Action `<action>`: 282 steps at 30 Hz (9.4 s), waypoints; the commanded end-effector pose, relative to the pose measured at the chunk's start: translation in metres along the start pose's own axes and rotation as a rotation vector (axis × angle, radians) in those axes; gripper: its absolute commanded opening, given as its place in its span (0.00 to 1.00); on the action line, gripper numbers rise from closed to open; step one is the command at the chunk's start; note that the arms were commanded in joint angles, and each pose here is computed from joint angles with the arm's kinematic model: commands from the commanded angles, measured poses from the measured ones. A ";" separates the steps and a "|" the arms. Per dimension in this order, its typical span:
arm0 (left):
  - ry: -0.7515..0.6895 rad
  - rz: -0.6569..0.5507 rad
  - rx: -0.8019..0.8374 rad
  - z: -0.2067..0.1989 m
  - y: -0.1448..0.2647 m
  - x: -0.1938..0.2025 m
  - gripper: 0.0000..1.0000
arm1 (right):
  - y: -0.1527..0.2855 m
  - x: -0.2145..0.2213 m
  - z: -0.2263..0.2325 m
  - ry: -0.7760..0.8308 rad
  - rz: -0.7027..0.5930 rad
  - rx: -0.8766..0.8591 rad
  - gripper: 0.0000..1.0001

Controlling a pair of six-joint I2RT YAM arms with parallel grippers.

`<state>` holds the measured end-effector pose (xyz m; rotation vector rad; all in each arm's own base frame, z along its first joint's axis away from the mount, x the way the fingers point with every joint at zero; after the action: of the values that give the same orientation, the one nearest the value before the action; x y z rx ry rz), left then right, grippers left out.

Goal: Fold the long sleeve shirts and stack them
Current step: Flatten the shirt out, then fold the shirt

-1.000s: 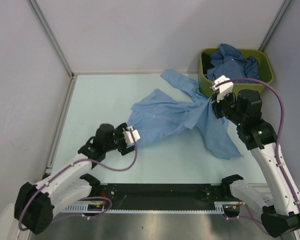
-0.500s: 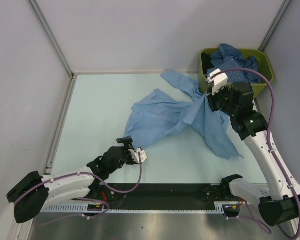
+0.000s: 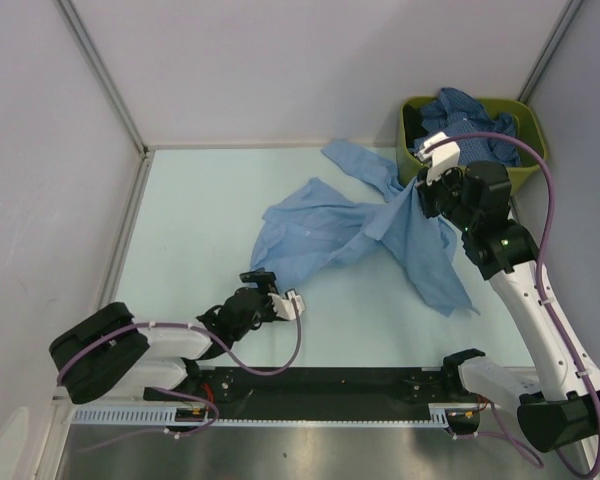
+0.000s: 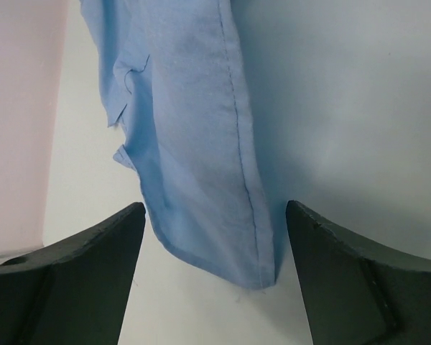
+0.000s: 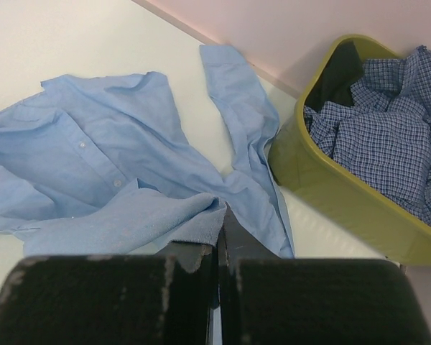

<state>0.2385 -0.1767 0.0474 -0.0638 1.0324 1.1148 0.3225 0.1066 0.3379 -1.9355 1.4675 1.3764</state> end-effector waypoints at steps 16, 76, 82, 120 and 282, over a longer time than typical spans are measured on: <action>0.262 -0.079 -0.024 0.086 0.044 -0.050 0.00 | 0.021 -0.041 -0.031 0.029 -0.147 0.115 0.00; 0.390 -0.469 -0.712 0.342 0.342 -0.252 0.00 | 0.250 -0.291 -0.135 0.136 -0.862 0.499 0.00; 0.380 -0.712 -0.789 0.330 0.430 -0.285 0.00 | 0.338 -0.321 -0.110 0.133 -1.018 0.457 0.00; 0.456 0.195 -0.330 0.307 -0.063 0.014 0.00 | -0.205 0.052 -0.042 0.056 -0.178 -0.106 0.00; -0.042 0.230 0.472 0.275 -0.095 0.032 0.72 | 0.150 -0.082 0.079 -0.128 -0.250 -0.505 0.00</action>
<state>0.5079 -0.0561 0.1046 0.4404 1.3514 1.0813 0.1697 0.1548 0.4035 -2.1531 0.8185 1.8775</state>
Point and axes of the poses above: each gripper's point midway between its finger pads, its own y axis back along the fingers, its own z axis along the line the jaws close on, x = y × z, the point moved 1 cm from there along y, back along the fingers, and after that the axes turned 15 degrees about y, right-handed, at the moved point
